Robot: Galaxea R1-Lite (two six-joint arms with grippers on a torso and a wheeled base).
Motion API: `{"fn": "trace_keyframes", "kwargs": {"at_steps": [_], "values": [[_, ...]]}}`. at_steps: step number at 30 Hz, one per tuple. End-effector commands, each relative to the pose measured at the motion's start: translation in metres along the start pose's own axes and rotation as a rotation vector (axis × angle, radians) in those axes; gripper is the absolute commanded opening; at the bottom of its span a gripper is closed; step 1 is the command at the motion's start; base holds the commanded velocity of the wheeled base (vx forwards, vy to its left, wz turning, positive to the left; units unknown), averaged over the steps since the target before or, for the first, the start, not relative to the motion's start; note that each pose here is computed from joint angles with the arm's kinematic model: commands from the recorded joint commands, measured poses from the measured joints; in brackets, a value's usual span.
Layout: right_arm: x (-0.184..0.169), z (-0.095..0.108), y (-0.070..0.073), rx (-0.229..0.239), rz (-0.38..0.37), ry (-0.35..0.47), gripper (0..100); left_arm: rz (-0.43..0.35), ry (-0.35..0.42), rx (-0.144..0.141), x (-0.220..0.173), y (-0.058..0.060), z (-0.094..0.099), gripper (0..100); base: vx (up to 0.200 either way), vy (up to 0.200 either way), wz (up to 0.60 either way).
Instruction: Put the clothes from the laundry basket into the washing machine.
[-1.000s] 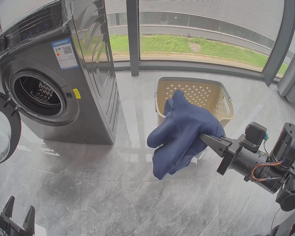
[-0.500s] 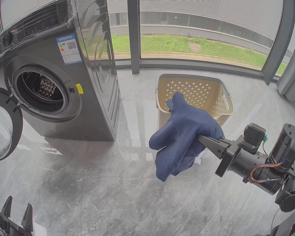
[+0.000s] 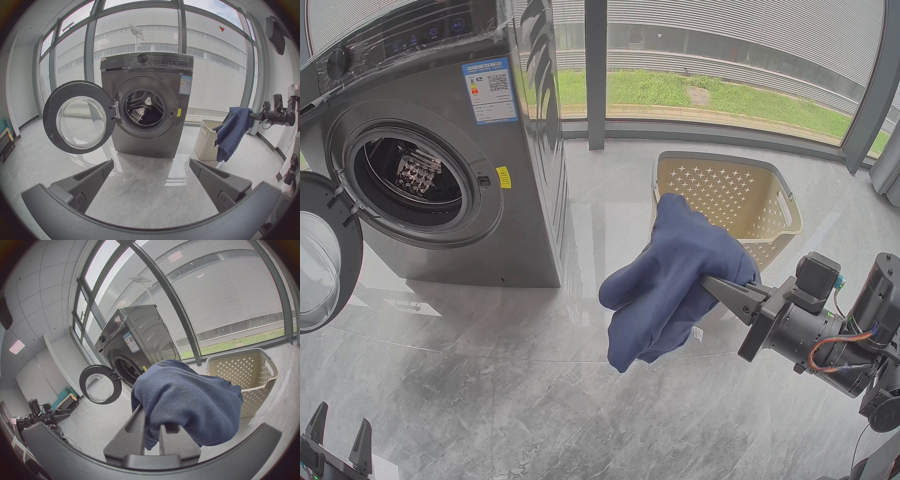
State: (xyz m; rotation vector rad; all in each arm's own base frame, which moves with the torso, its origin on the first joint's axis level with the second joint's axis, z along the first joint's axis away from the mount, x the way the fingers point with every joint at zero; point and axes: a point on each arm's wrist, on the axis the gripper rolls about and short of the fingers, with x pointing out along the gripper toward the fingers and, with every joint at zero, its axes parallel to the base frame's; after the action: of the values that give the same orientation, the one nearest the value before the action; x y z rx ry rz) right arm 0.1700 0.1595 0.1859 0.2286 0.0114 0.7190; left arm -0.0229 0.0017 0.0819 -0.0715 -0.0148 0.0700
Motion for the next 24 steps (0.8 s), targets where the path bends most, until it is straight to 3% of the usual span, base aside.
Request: {"fn": "trace_keyframes", "kwargs": {"at_steps": [1,24], "values": [[0.0003,0.0000,0.0000,0.000,0.000,0.001,0,-0.002,-0.006,-0.001,-0.0006,0.0003,-0.0031,100,0.000,0.200,0.00],[0.0001,-0.0004,0.0000,-0.001,-0.001,0.002,0,-0.002,-0.006,-0.001,-0.0006,0.0003,-0.0031,100,0.000,0.200,0.00]]}}
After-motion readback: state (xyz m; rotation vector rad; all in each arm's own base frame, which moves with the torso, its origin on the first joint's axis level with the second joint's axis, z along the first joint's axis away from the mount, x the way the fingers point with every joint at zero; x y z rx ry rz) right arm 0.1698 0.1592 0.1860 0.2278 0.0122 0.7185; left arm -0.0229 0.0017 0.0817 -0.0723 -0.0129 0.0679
